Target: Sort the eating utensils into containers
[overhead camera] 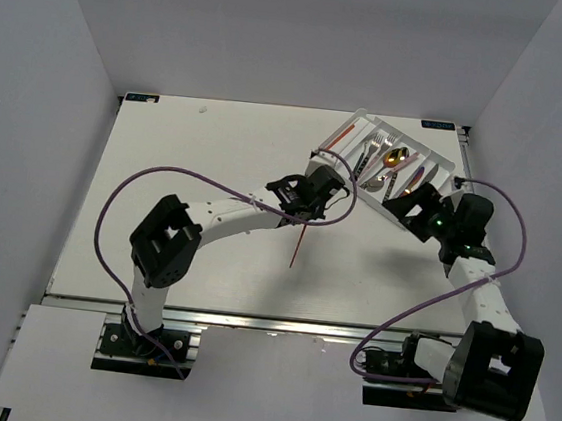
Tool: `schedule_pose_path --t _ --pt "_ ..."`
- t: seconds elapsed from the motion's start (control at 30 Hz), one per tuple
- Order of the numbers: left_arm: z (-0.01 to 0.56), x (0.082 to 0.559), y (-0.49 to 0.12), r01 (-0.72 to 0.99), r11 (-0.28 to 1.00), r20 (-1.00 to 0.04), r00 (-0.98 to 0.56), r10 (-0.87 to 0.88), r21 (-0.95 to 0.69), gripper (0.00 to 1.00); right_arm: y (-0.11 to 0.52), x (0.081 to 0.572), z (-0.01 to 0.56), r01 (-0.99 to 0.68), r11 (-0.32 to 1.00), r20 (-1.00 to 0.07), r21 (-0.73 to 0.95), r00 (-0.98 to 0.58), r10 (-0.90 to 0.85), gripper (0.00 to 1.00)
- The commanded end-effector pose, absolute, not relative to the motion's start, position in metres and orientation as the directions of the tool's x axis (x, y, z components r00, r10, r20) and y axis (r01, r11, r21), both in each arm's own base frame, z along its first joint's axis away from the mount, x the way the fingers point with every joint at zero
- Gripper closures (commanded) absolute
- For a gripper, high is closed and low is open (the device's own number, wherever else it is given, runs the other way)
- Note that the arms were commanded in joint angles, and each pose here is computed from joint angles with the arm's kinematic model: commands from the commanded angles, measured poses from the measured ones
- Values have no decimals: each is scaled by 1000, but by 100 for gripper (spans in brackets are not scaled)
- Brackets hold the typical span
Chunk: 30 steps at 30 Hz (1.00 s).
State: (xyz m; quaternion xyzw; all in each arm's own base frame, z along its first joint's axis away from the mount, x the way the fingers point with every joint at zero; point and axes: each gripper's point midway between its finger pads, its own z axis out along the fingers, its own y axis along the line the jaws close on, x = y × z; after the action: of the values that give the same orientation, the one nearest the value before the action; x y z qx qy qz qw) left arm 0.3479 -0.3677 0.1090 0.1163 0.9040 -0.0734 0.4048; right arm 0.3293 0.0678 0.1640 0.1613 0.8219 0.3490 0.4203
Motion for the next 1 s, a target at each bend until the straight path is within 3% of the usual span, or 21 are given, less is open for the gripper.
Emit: schedule_pose_path --t 0.0,0.17,0.33,0.7,0.97 --pt "150 347 -355 166 980 -796 -605 13 -110 100 111 332 173 -188 623 -581 759 -627 518 12" --pt "177 354 -345 105 978 -828 -553 -93 -180 100 180 310 173 -345 473 -560 811 -694 453 14" --pt "211 353 -346 104 954 -840 -507 -194 -283 100 226 301 173 -384 419 -544 823 -744 388 15" --pt "224 351 -353 131 935 -834 -505 -223 -330 100 272 293 186 -452 241 -511 859 -795 328 30" --pt "221 352 -348 122 937 -834 -504 -226 -327 100 277 298 184 -432 245 -495 868 -793 356 38"
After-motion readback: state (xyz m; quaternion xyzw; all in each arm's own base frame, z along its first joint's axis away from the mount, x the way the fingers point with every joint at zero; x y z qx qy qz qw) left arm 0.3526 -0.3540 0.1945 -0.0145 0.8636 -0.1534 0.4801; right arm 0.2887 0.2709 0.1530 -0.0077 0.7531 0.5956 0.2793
